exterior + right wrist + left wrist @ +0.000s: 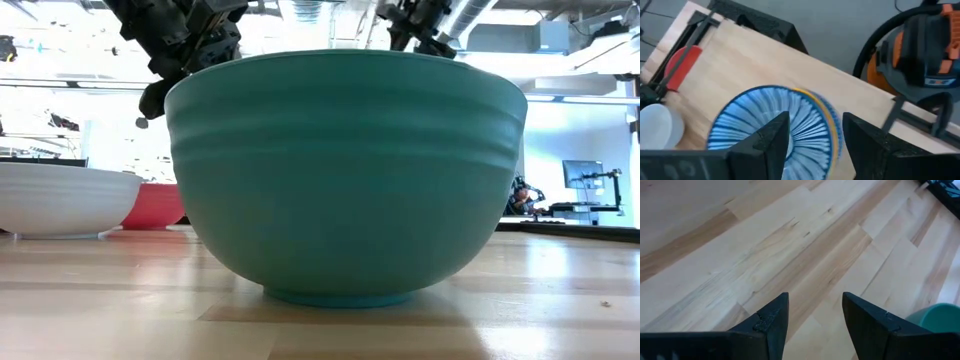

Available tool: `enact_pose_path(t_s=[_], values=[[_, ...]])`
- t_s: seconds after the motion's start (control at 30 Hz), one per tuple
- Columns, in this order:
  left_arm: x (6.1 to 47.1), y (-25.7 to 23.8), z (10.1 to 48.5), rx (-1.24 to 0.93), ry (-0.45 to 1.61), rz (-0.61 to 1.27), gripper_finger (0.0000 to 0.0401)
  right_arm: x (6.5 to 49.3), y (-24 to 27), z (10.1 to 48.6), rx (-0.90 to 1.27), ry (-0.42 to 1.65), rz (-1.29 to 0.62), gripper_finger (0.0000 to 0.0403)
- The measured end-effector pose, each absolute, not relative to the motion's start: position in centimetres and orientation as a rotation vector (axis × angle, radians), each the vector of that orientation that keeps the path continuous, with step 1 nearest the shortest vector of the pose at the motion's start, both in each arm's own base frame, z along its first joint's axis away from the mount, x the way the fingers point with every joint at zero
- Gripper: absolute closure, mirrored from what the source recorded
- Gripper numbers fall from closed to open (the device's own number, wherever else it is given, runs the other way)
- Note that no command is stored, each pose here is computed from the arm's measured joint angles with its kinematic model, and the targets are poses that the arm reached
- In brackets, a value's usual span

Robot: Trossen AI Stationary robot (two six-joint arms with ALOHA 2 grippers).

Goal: Place and stack bowls onto a shelf
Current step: Put the green bowl on the shelf

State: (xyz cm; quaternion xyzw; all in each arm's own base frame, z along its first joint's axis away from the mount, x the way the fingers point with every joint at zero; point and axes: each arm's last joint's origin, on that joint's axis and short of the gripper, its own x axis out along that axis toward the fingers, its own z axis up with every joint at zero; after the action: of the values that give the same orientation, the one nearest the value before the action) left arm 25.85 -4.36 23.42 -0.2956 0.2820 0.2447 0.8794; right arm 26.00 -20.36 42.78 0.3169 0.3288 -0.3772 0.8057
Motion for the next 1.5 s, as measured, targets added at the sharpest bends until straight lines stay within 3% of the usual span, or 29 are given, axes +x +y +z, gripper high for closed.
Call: enact_pose_path(t_s=[0.43, 0.63, 0.93, 1.5], values=[[25.9, -4.4, 24.0, -0.647, 0.522, 0.526, 0.0232, 27.4, -17.6, 42.7, 0.575, 0.784, -0.689, 0.0194], [25.0, -4.4, 25.6, -0.643, 0.438, 0.523, 0.0232, 27.5, -13.9, 44.3, 0.506, 0.758, -0.603, 0.0194], [24.2, -5.5, 26.6, -0.654, 0.387, 0.483, 0.0232, 27.9, -6.7, 44.1, 0.396, 0.889, -0.644, 0.0194], [23.1, -9.5, 26.6, -0.652, 0.386, 0.377, 0.0232, 29.2, 7.0, 37.6, 0.566, 1.020, -0.601, 0.0194]])
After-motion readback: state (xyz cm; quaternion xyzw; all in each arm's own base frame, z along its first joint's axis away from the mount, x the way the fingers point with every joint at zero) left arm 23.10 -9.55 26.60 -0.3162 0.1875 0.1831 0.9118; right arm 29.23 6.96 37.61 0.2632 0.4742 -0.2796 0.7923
